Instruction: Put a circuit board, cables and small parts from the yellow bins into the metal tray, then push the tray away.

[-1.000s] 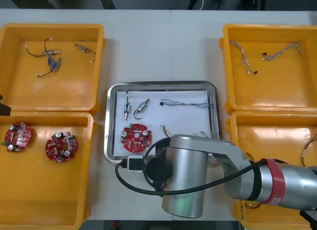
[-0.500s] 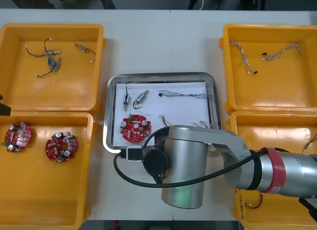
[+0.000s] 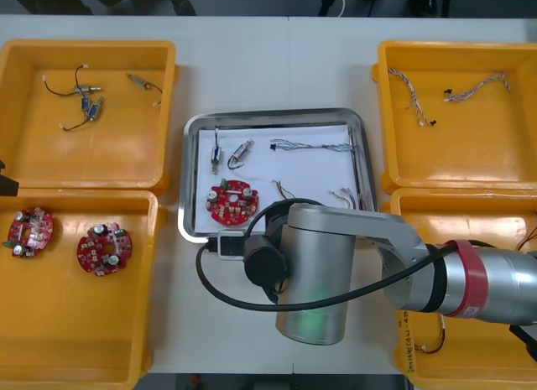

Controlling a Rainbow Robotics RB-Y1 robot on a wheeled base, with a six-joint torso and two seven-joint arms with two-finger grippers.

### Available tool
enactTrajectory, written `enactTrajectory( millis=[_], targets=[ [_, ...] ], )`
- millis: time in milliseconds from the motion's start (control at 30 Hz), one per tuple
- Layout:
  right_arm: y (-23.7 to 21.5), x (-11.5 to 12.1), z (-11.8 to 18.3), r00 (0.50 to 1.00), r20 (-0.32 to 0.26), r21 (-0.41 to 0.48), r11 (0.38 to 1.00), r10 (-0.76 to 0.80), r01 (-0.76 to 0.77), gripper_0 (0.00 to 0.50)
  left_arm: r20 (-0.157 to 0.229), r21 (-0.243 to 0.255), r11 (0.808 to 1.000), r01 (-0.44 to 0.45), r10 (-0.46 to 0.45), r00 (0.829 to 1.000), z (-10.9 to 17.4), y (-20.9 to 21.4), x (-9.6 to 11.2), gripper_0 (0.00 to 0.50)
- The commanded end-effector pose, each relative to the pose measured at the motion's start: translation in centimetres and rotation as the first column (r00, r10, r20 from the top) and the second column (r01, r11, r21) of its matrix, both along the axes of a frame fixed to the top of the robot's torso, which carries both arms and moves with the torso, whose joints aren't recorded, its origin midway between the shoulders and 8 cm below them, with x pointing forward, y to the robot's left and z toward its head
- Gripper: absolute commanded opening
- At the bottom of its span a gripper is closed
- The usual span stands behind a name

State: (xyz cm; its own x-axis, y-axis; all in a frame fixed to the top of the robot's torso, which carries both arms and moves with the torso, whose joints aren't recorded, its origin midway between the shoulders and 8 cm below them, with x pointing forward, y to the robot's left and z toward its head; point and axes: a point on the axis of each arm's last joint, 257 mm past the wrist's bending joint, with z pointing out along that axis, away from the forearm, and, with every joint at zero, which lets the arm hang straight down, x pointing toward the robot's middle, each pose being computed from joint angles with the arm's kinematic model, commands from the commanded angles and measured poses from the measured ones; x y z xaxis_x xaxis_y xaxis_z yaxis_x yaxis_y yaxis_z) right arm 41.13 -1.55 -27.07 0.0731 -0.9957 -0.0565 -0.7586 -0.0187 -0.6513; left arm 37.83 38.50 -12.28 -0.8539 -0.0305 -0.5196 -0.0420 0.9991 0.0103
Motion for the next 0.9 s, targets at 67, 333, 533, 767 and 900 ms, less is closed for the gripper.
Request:
enactTrajectory(
  millis=[67,333,533,767,900],
  targets=[
    [-0.8,2.7,1.7,0.997,0.072,-0.019,0.999,-0.034,0.035,0.129,-0.005,0.043,0.996,0.081,-0.081,0.997,-0.2,-0.4,-0.6,0.500],
    [-0.7,5.0,2.1,0.993,0.106,-0.022,0.999,-0.045,0.048,0.130,-0.005,0.043,0.996,0.081,-0.081,0.997,-0.2,-0.4,-0.6,0.500],
    [-0.1,5.9,2.7,0.992,0.124,-0.009,0.999,-0.033,0.035,0.130,-0.005,0.043,0.996,0.081,-0.081,0.997,-0.2,-0.4,-0.6,0.500],
    [0.9,6.4,3.3,0.990,0.139,0.016,1.000,-0.010,0.008,0.129,-0.005,0.043,0.996,0.081,-0.081,0.997,-0.2,-0.4,-0.6,0.500],
    [1.0,7.1,3.5,0.989,0.150,0.017,1.000,-0.005,0.002,0.128,-0.005,0.043,0.996,0.081,-0.081,0.997,-0.2,-0.4,-0.6,0.500]
  ],
)
